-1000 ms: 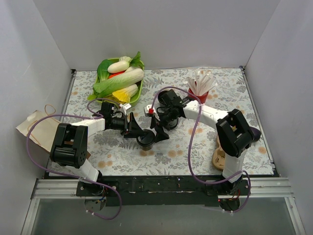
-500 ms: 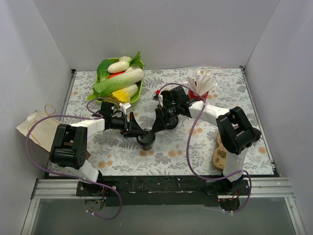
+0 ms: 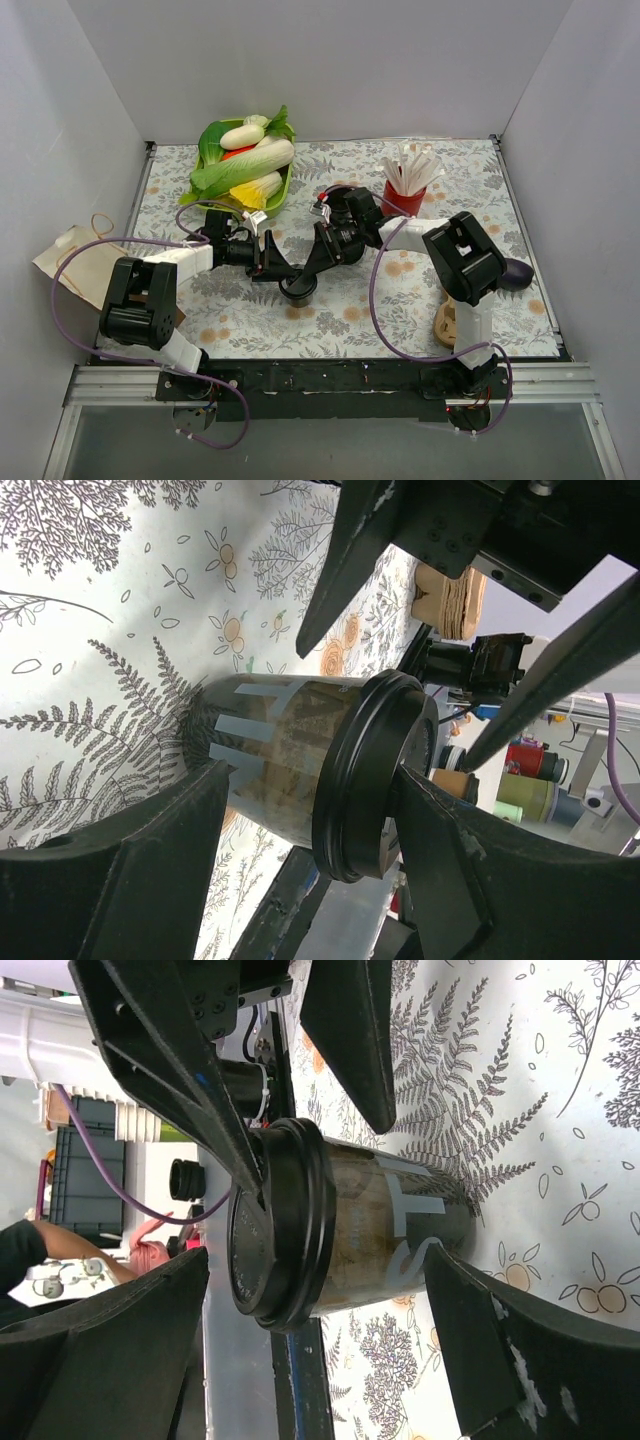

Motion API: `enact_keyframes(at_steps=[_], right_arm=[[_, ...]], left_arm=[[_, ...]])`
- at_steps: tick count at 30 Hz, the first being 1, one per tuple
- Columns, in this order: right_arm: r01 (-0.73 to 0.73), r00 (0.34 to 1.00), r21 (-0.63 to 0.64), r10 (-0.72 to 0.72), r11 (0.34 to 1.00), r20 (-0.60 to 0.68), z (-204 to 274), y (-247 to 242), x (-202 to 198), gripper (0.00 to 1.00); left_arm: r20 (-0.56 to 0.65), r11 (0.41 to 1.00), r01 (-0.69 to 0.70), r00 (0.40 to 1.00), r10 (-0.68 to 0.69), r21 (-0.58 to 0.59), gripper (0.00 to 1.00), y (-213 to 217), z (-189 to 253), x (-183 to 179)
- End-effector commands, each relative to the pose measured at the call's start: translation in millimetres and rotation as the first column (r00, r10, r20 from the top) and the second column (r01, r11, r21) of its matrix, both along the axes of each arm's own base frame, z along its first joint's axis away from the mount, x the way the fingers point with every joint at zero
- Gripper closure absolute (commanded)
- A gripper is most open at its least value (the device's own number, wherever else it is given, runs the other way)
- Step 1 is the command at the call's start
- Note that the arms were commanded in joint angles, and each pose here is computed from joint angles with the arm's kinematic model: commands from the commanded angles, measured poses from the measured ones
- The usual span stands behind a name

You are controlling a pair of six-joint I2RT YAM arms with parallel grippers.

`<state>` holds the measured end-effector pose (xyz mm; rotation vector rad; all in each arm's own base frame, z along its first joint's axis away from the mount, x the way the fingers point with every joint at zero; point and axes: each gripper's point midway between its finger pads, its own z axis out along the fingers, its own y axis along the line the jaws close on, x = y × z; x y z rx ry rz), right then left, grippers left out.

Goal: Pack the takeout coffee

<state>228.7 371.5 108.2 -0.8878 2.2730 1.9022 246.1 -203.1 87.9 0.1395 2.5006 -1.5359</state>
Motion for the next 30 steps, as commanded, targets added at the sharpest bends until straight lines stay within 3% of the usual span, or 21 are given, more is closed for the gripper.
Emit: enact_keyframes(at_steps=[1, 21, 30], right_arm=[[-0.036, 0.999, 0.013, 0.036, 0.999, 0.002, -4, -3, -8, 0.05], [-0.131, 0.991, 0.046, 0.131, 0.99, -0.006, -47, -12, -27, 0.13], [-0.143, 0.987, 0.126, 0.132, 0.982, 0.092, -43, -4, -32, 0.15]], left_arm=[[0.049, 0.999, -0.018, 0.999, 0.016, 0.034, 0.35, 6, -2, -1], [0.047, 0.998, -0.033, 0.998, 0.03, 0.056, 0.35, 9, -23, -10], [0.035, 0.998, -0.039, 0.999, 0.037, 0.041, 0.35, 10, -35, -22]])
